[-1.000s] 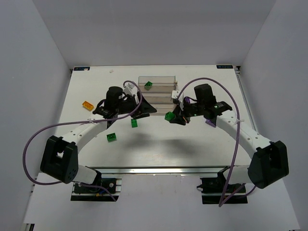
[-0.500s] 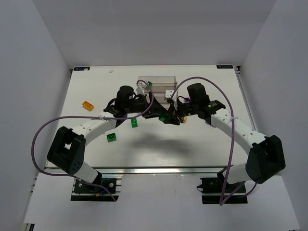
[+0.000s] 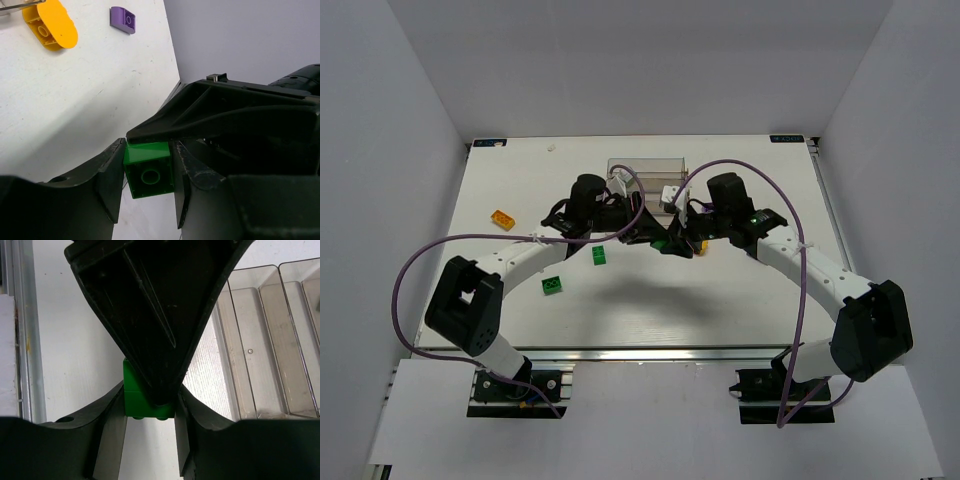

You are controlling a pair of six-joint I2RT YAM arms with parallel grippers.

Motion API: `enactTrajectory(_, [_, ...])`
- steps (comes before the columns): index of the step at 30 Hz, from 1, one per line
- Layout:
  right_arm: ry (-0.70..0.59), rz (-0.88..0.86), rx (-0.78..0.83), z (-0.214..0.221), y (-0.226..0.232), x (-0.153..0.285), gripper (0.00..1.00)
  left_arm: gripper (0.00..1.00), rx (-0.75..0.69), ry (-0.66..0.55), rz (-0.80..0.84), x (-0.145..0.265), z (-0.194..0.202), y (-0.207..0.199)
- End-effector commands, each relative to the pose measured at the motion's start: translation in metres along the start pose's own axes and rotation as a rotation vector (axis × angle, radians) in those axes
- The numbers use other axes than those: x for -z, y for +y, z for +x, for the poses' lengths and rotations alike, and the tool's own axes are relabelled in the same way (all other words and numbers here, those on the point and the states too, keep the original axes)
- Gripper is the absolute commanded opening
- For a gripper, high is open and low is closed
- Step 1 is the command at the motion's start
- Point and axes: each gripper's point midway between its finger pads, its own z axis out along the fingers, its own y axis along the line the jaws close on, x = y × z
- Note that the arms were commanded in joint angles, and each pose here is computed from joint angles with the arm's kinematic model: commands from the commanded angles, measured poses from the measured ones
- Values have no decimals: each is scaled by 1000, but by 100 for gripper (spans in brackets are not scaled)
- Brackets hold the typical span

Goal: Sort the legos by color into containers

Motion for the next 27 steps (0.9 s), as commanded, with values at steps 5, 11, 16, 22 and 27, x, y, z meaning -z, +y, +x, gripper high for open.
enactTrajectory(5, [29, 72, 34, 10, -11, 4, 0, 3, -74, -34, -38, 9, -19, -10])
enactTrajectory(11, [74, 109, 35, 32, -16, 9, 0, 0, -136, -151, -145, 32, -57, -7])
enactTrajectory(16, [95, 147, 19, 39, -32, 11, 0, 0, -144, -276, -219, 51, -96, 2])
enactTrajectory(22, [101, 181, 20, 43, -48, 15, 0, 0, -156, -334, -259, 56, -136, 16])
enactTrajectory(27, [86, 208, 10, 36, -60, 18, 0, 0, -208, -395, -298, 42, -182, 35])
